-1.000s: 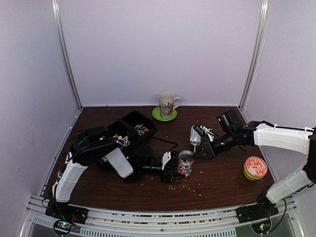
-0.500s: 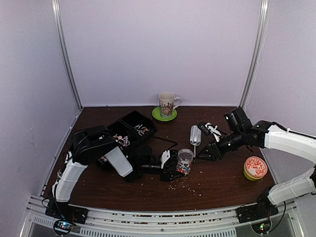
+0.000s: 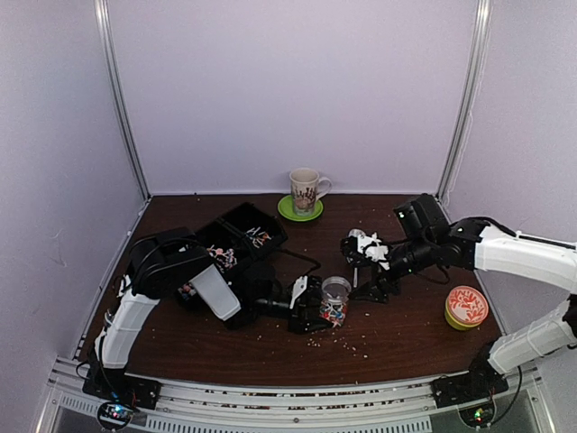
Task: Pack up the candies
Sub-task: Screw the box lid onto the packing bottle.
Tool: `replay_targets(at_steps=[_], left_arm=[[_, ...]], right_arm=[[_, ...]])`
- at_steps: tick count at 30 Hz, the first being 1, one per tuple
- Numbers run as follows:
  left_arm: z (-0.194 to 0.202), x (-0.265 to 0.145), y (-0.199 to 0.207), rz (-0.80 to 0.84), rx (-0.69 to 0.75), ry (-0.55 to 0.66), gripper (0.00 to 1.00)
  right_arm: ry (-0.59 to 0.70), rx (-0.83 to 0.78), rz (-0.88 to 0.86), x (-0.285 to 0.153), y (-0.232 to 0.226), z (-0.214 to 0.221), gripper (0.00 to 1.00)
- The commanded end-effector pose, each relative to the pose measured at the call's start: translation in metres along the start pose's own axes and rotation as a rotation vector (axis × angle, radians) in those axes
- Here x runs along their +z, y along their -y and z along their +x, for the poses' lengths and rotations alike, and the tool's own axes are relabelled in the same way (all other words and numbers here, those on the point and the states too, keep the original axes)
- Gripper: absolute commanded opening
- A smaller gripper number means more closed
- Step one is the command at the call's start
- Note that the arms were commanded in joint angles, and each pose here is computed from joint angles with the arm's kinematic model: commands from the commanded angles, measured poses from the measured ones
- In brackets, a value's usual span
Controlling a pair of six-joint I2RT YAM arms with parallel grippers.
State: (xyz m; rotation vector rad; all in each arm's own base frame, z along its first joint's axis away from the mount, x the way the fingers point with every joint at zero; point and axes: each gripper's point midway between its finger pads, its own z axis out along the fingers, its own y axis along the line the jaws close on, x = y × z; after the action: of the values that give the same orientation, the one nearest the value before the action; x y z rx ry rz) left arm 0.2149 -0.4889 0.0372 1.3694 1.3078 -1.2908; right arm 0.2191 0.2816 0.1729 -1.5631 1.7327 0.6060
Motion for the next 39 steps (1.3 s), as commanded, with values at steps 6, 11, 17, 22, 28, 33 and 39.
replay_targets(at_steps=[6,11,17,22,28,33,39], left_arm=[[0.001,0.001,0.004,0.05,-0.005,0.003,0.41],[0.002,0.002,0.003,0.047,-0.006,0.0,0.41],[0.001,0.003,0.002,0.04,-0.008,0.0,0.4],[0.001,0.002,0.001,0.035,-0.014,-0.003,0.4],[0.002,0.002,0.0,0.032,-0.015,-0.003,0.4],[0.001,0.003,0.0,0.031,-0.014,-0.003,0.39],[0.001,0.003,0.0,0.03,-0.013,-0.002,0.39]], right_arm=[[-0.087,-0.124,-0.116,0.021,0.002,0.004,0.8],[-0.103,-0.155,-0.18,0.027,-0.008,0.005,0.8],[-0.11,-0.175,-0.172,0.038,-0.008,0.001,0.8],[-0.105,-0.14,-0.161,0.042,-0.006,0.0,0.79],[-0.103,-0.125,-0.137,0.044,0.0,-0.004,0.78],[-0.082,-0.135,-0.1,0.041,0.005,-0.009,0.79],[-0.108,-0.124,-0.111,0.044,0.005,-0.004,0.8]])
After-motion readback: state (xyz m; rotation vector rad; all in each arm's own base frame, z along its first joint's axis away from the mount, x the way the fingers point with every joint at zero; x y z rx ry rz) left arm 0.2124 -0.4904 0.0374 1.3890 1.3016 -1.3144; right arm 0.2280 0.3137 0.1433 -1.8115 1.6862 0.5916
